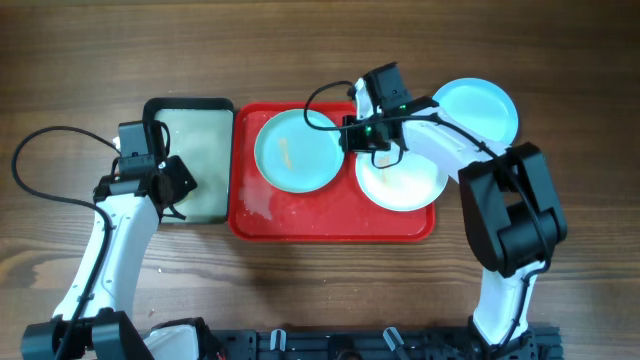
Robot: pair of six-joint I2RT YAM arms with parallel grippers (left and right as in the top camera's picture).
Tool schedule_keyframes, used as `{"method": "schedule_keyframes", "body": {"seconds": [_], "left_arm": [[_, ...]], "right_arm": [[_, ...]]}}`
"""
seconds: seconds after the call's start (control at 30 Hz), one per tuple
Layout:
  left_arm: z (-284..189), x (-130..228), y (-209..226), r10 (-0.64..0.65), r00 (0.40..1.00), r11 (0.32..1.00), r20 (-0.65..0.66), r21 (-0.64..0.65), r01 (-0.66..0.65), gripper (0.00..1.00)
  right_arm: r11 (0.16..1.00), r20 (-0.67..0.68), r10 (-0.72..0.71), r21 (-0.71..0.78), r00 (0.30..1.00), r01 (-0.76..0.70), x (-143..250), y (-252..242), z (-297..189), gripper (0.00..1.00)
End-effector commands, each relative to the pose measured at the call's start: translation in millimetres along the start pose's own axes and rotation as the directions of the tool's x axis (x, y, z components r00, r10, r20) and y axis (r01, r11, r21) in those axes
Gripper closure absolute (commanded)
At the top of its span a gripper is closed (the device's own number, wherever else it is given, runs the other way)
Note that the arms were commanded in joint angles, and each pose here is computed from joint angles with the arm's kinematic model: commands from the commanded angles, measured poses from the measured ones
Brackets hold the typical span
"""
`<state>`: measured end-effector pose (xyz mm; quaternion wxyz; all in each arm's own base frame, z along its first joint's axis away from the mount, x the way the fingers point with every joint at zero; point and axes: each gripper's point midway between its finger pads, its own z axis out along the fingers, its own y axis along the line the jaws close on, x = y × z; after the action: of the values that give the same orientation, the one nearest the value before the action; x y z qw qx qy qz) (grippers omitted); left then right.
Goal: Clean dirty plates on tray and stack at the side
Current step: 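Move the right gripper to the remaining blue plate and grip its rim, then lift the green sponge from the water tray with the left gripper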
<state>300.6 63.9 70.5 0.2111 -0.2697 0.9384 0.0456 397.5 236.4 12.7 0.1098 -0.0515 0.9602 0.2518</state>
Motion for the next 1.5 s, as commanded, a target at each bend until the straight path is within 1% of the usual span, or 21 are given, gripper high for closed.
{"method": "schedule_keyframes", "body": {"seconds": [0.0,0.07,0.13,0.23,0.3,0.33,0.4,0.47,0.6,0.67,0.77,0.83,0.87,0.93,0.97,1.03,1.1,1.27,1.4,1.47], "left_arm": [[-3,-1,-2,-0.011,1.000,1.000,0.011,0.013,0.011,0.96],[-3,-1,-2,-0.011,1.000,1.000,0.011,0.013,0.011,0.96],[-3,-1,-2,-0.011,1.000,1.000,0.011,0.013,0.011,0.96],[-3,-1,-2,-0.011,1.000,1.000,0.011,0.013,0.011,0.96],[-3,-1,-2,-0.011,1.000,1.000,0.011,0.013,0.011,0.96],[-3,-1,-2,-0.011,1.000,1.000,0.011,0.013,0.011,0.96],[-3,-1,-2,-0.011,1.000,1.000,0.011,0.013,0.011,0.96],[-3,-1,-2,-0.011,1.000,1.000,0.011,0.014,0.011,0.96],[-3,-1,-2,-0.011,1.000,1.000,0.011,0.013,0.011,0.96],[-1,1,-2,-0.008,1.000,1.000,0.001,0.009,0.008,0.96],[2,2,-2,-0.002,1.000,1.000,-0.007,0.006,0.002,0.96],[2,1,-13,0.075,0.997,0.995,-0.006,0.068,-0.074,0.96],[1,2,-26,0.132,0.991,0.981,-0.002,0.141,-0.131,0.96],[-1,3,-39,0.177,0.984,0.961,0.005,0.213,-0.174,0.96],[-2,2,-42,0.182,0.983,0.957,0.009,0.227,-0.179,0.96],[-3,1,-45,0.206,0.978,0.949,0.024,0.241,-0.206,0.96],[-4,0,-48,0.225,0.974,0.940,0.033,0.258,-0.225,0.96],[-4,0,-48,0.224,0.974,0.940,0.033,0.258,-0.225,0.96],[-4,-2,-49,0.222,0.974,0.939,0.043,0.259,-0.226,0.96],[-4,-5,-50,0.234,0.971,0.935,0.056,0.261,-0.240,0.96]], "right_arm": [[0.999,-0.008,0.035,0.027,0.999,-0.035,3,0,-11,0.96],[0.996,0.004,0.035,0.081,0.999,-0.035,3,-5,-22,0.94],[0.996,0.022,0.000,0.087,1.000,-0.002,-1,-2,-31,0.87],[0.997,0.042,-0.014,0.082,0.999,0.010,-4,3,-39,0.77],[0.996,0.038,-0.038,0.082,0.999,0.035,-2,7,-37,0.76],[0.994,0.042,-0.051,0.101,0.998,0.046,-2,7,-37,0.76],[0.963,0.085,-0.104,0.258,0.991,0.079,-7,-5,-36,0.73],[0.947,0.085,-0.154,0.296,0.984,0.122,-6,-2,-34,0.73],[0.917,0.105,-0.203,0.368,0.974,0.151,-7,2,-30,0.74],[0.919,0.114,-0.207,0.363,0.972,0.154,-9,5,-29,0.78],[0.919,0.112,-0.207,0.364,0.972,0.154,-8,4,-28,0.80],[0.919,0.113,-0.207,0.363,0.972,0.153,-8,5,-28,0.80],[0.919,0.113,-0.206,0.363,0.972,0.153,-8,5,-28,0.80],[0.919,0.113,-0.206,0.363,0.972,0.153,-8,5,-28,0.77],[0.919,0.113,-0.206,0.363,0.972,0.153,-8,5,-28,0.76],[0.919,0.110,-0.205,0.364,0.973,0.153,-8,4,-27,0.76],[0.920,0.099,-0.201,0.360,0.974,0.153,-6,2,-21,0.79],[0.936,0.059,-0.188,0.314,0.980,0.161,3,4,-7,0.86],[0.935,0.049,-0.185,0.317,0.981,0.160,5,3,-7,0.85],[0.935,0.050,-0.185,0.317,0.981,0.160,5,3,-7,0.81]]}}
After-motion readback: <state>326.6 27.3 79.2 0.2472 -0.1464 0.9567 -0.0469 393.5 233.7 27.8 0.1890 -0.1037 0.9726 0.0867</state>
